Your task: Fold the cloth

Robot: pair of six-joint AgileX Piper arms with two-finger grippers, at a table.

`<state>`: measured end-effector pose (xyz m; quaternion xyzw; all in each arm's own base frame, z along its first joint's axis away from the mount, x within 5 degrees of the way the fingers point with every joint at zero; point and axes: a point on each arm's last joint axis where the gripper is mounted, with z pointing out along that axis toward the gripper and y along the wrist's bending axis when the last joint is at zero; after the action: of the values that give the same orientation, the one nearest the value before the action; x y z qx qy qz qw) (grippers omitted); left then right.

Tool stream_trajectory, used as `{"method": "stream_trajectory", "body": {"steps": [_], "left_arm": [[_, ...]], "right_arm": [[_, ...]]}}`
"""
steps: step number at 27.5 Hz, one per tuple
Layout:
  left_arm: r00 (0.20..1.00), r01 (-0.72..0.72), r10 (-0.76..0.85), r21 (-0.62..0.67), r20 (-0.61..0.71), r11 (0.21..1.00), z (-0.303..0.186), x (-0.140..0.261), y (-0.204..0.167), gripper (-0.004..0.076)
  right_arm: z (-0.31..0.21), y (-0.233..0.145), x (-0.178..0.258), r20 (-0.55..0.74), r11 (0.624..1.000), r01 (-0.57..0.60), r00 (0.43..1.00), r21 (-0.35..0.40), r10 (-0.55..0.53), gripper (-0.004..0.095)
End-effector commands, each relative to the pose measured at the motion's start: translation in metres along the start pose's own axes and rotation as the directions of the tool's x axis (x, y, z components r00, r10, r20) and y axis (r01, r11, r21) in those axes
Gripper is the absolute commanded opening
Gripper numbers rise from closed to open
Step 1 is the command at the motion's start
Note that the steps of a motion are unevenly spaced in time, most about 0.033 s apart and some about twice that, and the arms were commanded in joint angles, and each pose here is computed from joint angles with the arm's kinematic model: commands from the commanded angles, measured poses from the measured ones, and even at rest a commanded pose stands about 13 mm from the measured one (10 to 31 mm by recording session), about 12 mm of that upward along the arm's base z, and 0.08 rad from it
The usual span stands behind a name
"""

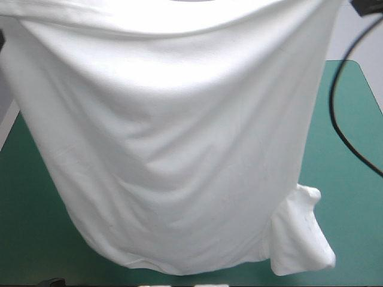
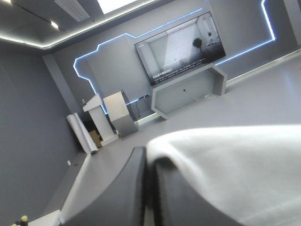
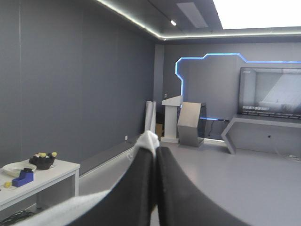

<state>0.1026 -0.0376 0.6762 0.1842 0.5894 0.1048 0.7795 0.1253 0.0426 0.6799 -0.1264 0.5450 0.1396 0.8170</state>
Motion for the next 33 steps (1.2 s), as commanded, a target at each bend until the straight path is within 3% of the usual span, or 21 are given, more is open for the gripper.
{"method": "stream_trajectory", "body": {"steps": [1,8,13,17,22,28,30,31,32,33], "left_arm": [[0.996,-0.041,0.047,-0.083,0.077,0.996,0.022,-0.010,-0.019,-0.0009],[0.988,-0.020,0.025,-0.033,0.151,0.999,0.105,0.008,-0.063,-0.0009],[0.970,0.083,-0.072,-0.040,0.234,0.996,0.170,0.050,-0.044,-0.0009],[0.955,0.018,0.019,-0.122,0.296,0.992,0.166,0.047,-0.023,-0.0010],[0.957,0.045,-0.006,-0.128,0.291,0.991,0.152,0.039,-0.010,-0.0010],[0.992,0.063,-0.063,0.005,0.109,0.998,0.178,0.073,-0.030,-0.0010],[0.997,0.083,-0.082,0.073,-0.016,0.994,0.199,0.104,-0.048,-0.0010],[0.988,0.085,-0.069,0.118,-0.135,0.989,0.212,0.131,-0.062,-0.0010],[0.978,0.094,-0.065,0.141,-0.198,0.986,0.217,0.147,-0.070,-0.0010],[0.947,0.139,-0.081,0.171,-0.312,0.975,0.226,0.176,-0.084,-0.0010]], "right_arm": [[0.040,-0.007,0.011,0.144,0.999,-0.046,0.988,-0.018,0.048,-0.0017],[0.113,-0.027,0.057,0.306,0.983,-0.186,0.935,-0.007,0.179,-0.0018],[0.119,-0.037,0.057,0.439,0.979,-0.199,0.885,0.048,0.159,-0.0018],[0.112,-0.036,0.045,0.475,0.990,-0.106,0.878,0.094,0.049,-0.0018],[0.100,-0.027,0.029,0.442,0.998,-0.042,0.897,0.047,0.017,-0.0018],[0.117,-0.023,0.063,0.153,0.998,0.059,0.986,0.010,-0.060,-0.0018],[0.133,-0.030,0.099,-0.065,0.999,0.026,0.998,0.038,-0.023,-0.0018],[0.149,-0.037,0.137,-0.238,0.996,-0.027,0.970,0.090,0.048,-0.0018],[0.156,-0.041,0.158,-0.329,0.992,-0.042,0.941,0.120,0.079,-0.0018],[0.167,-0.046,0.200,-0.497,0.986,-0.042,0.860,0.159,0.116,-0.0018]]}}
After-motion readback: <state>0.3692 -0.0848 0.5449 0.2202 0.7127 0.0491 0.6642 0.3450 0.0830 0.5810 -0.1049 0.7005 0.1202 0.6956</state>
